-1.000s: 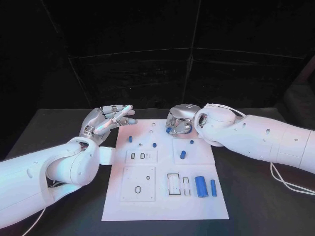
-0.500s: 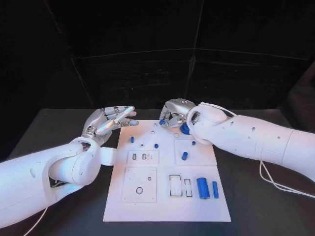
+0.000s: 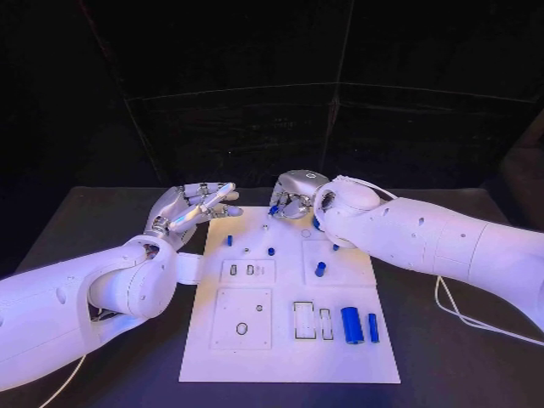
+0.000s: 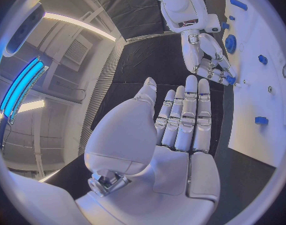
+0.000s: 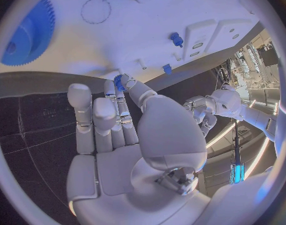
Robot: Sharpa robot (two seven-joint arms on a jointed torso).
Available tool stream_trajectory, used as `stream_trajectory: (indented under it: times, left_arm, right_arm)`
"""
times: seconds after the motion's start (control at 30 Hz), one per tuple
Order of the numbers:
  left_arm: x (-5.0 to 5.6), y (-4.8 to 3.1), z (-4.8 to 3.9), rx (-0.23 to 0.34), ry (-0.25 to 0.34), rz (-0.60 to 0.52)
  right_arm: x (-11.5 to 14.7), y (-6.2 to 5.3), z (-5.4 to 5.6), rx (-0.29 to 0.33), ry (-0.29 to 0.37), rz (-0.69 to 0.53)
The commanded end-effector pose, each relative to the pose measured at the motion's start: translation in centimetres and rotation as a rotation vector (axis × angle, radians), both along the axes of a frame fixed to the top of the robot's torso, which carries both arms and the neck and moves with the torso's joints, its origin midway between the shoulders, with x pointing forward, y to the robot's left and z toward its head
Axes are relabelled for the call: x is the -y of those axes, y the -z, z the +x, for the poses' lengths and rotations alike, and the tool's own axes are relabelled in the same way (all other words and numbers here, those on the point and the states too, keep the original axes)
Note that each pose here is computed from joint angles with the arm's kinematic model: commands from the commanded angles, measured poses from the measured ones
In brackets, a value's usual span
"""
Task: Assemble the parts on the task board
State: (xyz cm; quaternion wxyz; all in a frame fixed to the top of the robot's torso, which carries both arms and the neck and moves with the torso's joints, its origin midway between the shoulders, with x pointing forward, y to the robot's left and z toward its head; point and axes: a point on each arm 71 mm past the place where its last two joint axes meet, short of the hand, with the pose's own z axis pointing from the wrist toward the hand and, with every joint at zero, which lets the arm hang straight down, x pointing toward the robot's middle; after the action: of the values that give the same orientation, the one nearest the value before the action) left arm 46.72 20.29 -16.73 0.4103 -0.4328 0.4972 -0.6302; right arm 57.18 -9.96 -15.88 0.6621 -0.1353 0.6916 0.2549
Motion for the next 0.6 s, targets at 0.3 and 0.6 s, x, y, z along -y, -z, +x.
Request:
stream_trajectory:
  times: [0.3, 0.6]
  left_arm:
    - [0.18, -0.17, 0.03, 0.008, 0.019, -0.003]
    - [0.20, -0.17, 0.07, 0.007, 0.020, -0.003]
  right_arm:
    - [-0.59, 0.34, 0.20, -0.050, -0.004, -0.040]
    - [-1.11, 0.28, 0.24, -0.042, -0.005, -0.034]
